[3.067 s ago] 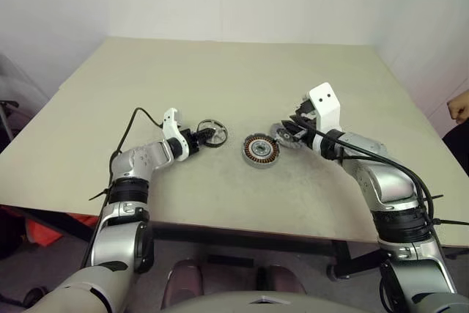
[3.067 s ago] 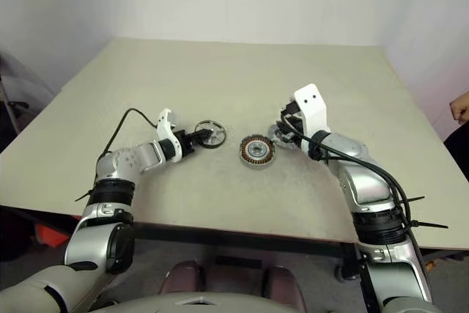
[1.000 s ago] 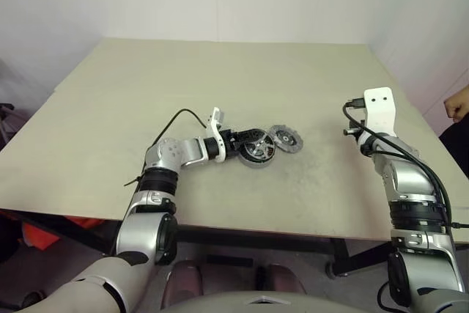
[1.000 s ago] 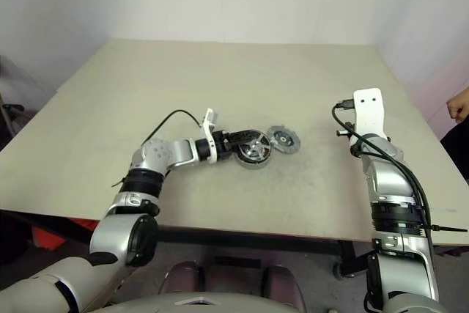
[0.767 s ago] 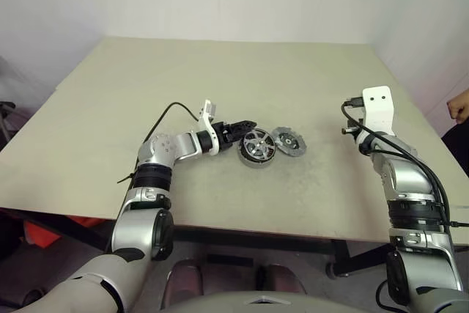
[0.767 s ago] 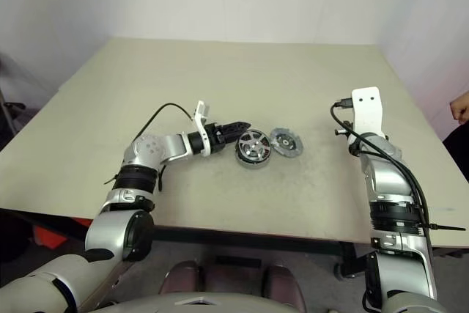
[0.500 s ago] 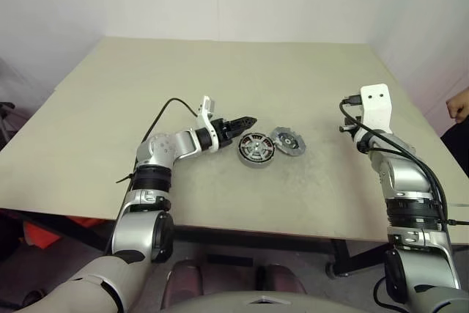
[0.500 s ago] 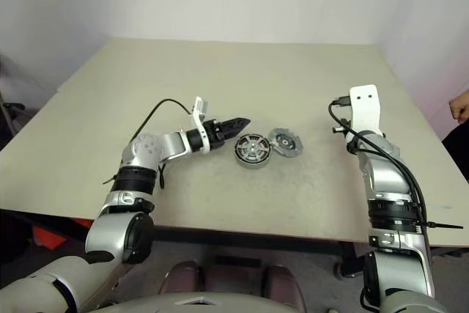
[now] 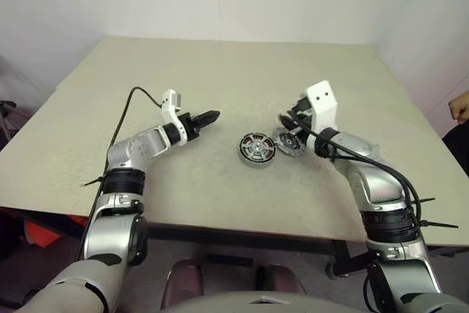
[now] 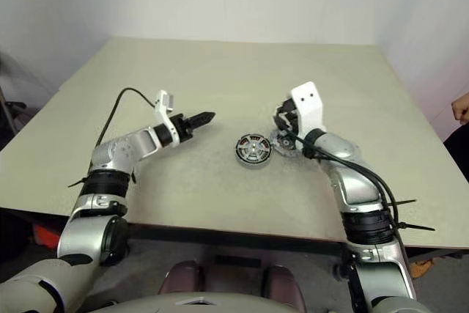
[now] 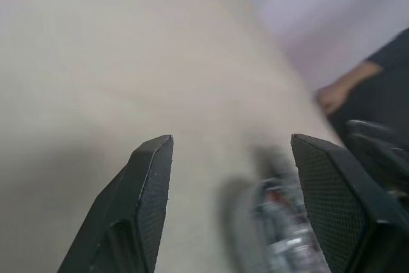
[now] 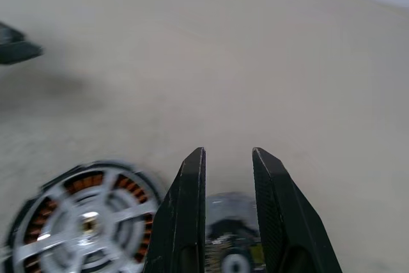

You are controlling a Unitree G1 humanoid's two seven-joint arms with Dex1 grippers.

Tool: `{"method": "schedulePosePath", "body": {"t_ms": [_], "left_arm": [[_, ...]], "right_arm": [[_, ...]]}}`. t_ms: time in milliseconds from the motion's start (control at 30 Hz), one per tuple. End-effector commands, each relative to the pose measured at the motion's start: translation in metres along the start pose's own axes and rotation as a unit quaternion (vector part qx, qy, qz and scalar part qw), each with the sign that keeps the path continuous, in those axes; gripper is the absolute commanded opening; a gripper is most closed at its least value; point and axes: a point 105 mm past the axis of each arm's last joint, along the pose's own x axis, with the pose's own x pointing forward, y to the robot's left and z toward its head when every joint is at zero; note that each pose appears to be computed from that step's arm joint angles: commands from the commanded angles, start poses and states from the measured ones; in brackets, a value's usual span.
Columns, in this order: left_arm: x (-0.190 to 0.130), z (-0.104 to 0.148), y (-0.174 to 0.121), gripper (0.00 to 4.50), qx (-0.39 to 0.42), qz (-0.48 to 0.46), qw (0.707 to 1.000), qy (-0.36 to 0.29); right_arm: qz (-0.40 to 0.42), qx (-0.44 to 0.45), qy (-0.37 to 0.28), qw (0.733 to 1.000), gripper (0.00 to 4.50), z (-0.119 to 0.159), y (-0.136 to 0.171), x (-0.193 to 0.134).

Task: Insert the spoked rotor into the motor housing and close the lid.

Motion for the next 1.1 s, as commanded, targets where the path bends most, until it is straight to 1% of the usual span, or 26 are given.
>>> {"method": "schedulePosePath", "body": {"t_ms": [33, 167, 267, 400, 500, 533, 733, 867, 933, 1000, 1100], "left_arm": [[-0.005, 0.018, -0.002, 3.10, 0.049, -0.005, 0.999, -0.022], [-0.009, 0.018, 0.005, 3.10, 0.052, 0.011, 0.998, -0.024], [-0.008, 0.014, 0.006, 3.10, 0.052, 0.013, 0.998, -0.021], [-0.008, 0.011, 0.006, 3.10, 0.055, 0.018, 0.998, -0.018], [-0.009, 0.012, 0.010, 3.10, 0.052, 0.027, 0.998, -0.022], [-0.009, 0.012, 0.011, 3.10, 0.051, 0.029, 0.998, -0.022], [-0.008, 0.009, 0.015, 3.10, 0.047, 0.038, 0.998, -0.017], [-0.007, 0.007, 0.016, 3.10, 0.047, 0.038, 0.998, -0.015], [-0.007, 0.007, 0.017, 3.10, 0.045, 0.041, 0.998, -0.015], [-0.007, 0.006, 0.018, 3.10, 0.044, 0.044, 0.998, -0.014], [-0.008, 0.006, 0.021, 3.10, 0.043, 0.050, 0.998, -0.013]], "right_arm": [[0.035, -0.014, -0.017, 0.999, 1.28, 0.012, 0.020, 0.000], [0.051, -0.008, -0.005, 0.999, 1.28, 0.006, 0.030, 0.003], [0.054, 0.002, 0.011, 0.998, 1.28, -0.005, 0.034, 0.006], [0.051, 0.022, 0.054, 0.997, 1.28, -0.033, 0.037, 0.009], [0.050, 0.028, 0.099, 0.993, 1.28, -0.062, 0.041, 0.008], [0.045, 0.026, 0.104, 0.993, 1.28, -0.065, 0.040, 0.008], [0.038, 0.015, 0.058, 0.998, 1.28, -0.034, 0.027, 0.005], [0.060, -0.006, 0.029, 0.998, 1.28, -0.011, 0.031, 0.001], [0.078, -0.010, 0.022, 0.997, 1.28, -0.004, 0.041, 0.001], [0.098, -0.007, 0.019, 0.995, 1.28, -0.002, 0.053, 0.000], [0.101, 0.004, 0.041, 0.994, 1.28, -0.016, 0.060, 0.004]]}}
